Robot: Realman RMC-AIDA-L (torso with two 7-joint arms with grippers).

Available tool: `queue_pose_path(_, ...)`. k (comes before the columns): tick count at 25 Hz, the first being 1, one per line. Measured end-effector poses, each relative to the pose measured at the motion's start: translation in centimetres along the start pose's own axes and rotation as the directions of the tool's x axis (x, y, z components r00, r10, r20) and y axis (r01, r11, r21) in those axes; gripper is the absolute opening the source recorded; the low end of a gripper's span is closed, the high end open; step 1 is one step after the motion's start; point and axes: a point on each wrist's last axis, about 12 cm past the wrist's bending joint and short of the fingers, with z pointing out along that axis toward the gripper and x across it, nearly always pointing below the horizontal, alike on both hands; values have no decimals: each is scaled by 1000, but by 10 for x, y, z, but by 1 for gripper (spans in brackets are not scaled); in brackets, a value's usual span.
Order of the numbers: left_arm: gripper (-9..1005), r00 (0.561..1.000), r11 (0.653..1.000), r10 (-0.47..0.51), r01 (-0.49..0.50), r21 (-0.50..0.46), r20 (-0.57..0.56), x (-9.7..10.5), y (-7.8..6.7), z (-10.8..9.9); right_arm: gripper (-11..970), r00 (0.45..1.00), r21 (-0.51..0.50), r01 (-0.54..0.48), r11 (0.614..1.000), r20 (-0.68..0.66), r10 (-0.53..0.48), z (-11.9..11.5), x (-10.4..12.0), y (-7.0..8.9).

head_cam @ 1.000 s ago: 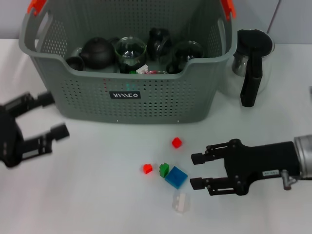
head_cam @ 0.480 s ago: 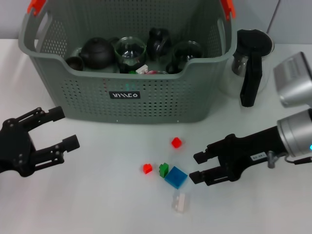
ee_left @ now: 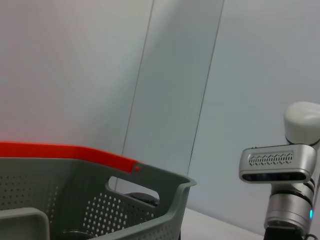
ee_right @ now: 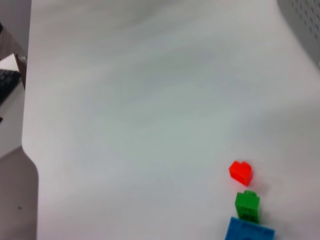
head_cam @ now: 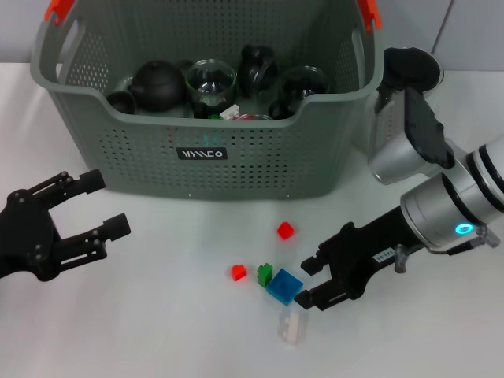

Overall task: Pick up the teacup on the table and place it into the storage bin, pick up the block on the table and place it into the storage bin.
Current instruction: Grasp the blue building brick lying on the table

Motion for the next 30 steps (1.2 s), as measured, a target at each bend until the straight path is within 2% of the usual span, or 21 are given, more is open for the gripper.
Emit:
queue_pose_path(3, 829, 1000, 1000, -3, 3, -1, 3, 2, -1, 0, 625, 1000, 15, 28, 1000, -14, -28, 0, -7, 0)
queue_pose_path(7, 828, 1000, 1000, -4, 4, -3, 3, 2, 0, 0, 624, 998, 30, 18, 999, -52, -16, 0, -21, 3)
queue_pose_path(13, 828, 1000, 1000, -5, 5, -11, 0, 2, 1, 0, 625, 980, 106, -82, 991, -171, 99, -3, -52, 9)
queue_pose_path(17, 828, 1000, 999, -15, 15, -31, -5, 5, 3, 1, 625, 970, 112, -139, 984, -186, 158, -3, -68, 15)
queue_pose_path(23, 828, 1000, 999, -22, 22, -46, -9, 6, 4, 1, 624, 950, 132, -205, 970, -212, 230, 5, -76, 22)
queue_pose_path(30, 828, 1000, 999, -13, 12, -46, -8, 5, 6, 4, 624, 941, 216, -187, 958, -239, 238, 25, -76, 24)
